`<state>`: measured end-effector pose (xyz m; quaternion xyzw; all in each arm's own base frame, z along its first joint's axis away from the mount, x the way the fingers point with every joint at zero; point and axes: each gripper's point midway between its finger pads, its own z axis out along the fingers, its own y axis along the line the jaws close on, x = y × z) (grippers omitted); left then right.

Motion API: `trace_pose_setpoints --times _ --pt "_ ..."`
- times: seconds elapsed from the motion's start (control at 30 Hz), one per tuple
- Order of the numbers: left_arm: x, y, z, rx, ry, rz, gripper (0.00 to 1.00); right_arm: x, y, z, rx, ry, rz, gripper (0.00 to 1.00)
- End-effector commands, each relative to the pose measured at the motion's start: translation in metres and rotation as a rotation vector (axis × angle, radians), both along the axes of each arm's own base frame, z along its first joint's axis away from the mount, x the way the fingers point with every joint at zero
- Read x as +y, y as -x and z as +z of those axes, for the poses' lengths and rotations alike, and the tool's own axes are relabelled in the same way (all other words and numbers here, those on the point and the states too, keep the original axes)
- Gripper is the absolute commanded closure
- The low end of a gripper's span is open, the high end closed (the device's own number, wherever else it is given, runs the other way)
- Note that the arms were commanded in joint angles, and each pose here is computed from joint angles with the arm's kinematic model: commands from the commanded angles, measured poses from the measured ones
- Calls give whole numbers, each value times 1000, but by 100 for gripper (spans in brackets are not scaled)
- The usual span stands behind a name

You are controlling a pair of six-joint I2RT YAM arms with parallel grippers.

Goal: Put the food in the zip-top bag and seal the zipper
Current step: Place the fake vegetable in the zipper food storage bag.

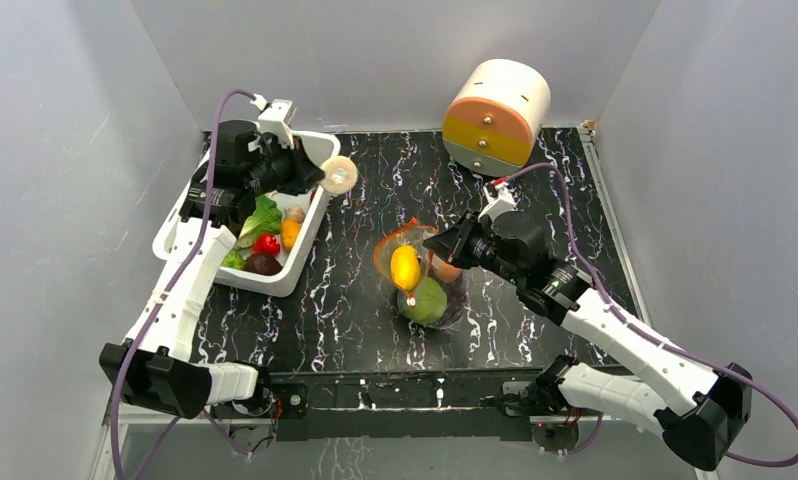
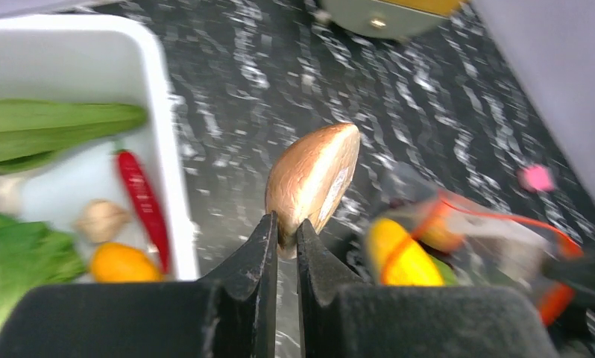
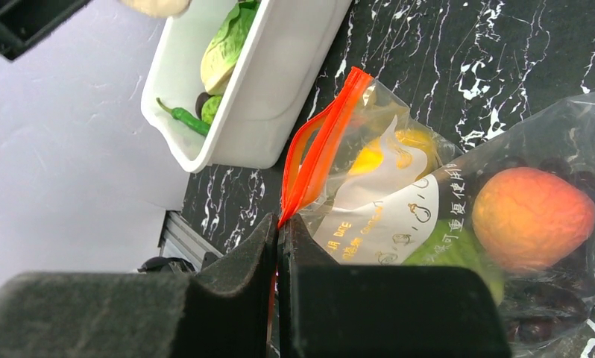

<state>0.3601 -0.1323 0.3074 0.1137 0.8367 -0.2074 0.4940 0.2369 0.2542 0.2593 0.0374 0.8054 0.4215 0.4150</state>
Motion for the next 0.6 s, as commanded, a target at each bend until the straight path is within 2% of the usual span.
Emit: trace_pose_setpoints --times 0.0,0.2,0.4,0.57 --pt "-51 50 21 117 205 -247 100 -8 -6 39 -64 -102 -74 100" --pt "-81 95 -1 294 302 -441 100 -18 -11 35 -65 -129 -146 100" --pt "-101 125 -17 394 384 -542 100 -18 -14 42 -78 -141 -161 100" --pt "-113 132 -33 448 397 -572 100 -12 -11 49 -91 -171 -126 100"
